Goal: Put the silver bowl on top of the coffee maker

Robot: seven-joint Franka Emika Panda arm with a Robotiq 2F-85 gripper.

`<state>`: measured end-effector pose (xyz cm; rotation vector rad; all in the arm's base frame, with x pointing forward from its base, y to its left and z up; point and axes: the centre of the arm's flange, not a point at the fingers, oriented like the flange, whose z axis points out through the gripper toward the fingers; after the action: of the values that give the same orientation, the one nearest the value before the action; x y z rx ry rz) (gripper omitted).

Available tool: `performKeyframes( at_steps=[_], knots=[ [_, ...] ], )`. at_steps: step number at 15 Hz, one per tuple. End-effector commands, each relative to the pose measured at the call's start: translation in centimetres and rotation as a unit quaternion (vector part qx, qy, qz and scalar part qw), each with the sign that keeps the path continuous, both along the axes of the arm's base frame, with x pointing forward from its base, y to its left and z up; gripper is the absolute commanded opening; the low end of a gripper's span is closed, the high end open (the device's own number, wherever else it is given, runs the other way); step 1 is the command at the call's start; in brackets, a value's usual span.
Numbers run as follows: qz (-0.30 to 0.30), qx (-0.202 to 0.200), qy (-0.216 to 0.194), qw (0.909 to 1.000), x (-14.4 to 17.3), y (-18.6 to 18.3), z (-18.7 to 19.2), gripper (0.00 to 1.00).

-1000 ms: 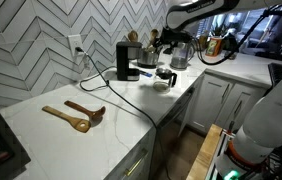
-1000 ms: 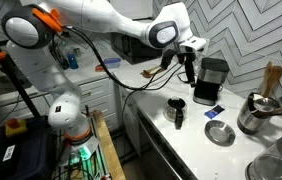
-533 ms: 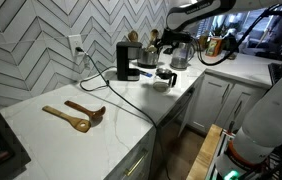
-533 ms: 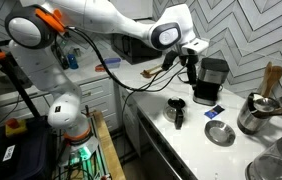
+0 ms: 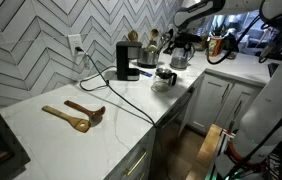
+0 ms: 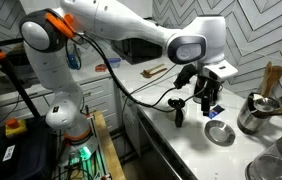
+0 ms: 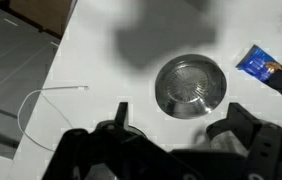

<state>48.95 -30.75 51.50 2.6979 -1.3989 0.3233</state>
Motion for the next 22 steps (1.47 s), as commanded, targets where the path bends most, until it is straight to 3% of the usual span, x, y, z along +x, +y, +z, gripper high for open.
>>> performKeyframes(
  at_steps=[1, 3, 5, 6, 12, 17, 22],
  knots=[
    [0.019, 0.054, 0.027, 0.9980, 0.0, -3.9, -1.0, 1.00],
    [0.029, 0.081, 0.020, 0.9961, -0.2, -5.1, -1.6, 1.00],
    [0.009, 0.098, -0.024, 0.9948, 0.1, -6.2, -2.1, 1.00],
    [0.017, 0.077, -0.002, 0.9969, -0.7, -4.3, -1.7, 1.00],
    [0.006, 0.090, -0.017, 0.9957, -0.2, -5.3, -1.9, 1.00],
    [0.055, 0.127, 0.019, 0.9902, 0.0, -8.5, -6.4, 1.00],
    [0.077, 0.145, 0.020, 0.9862, 0.0, -10.5, -10.2, 1.00]
  ],
)
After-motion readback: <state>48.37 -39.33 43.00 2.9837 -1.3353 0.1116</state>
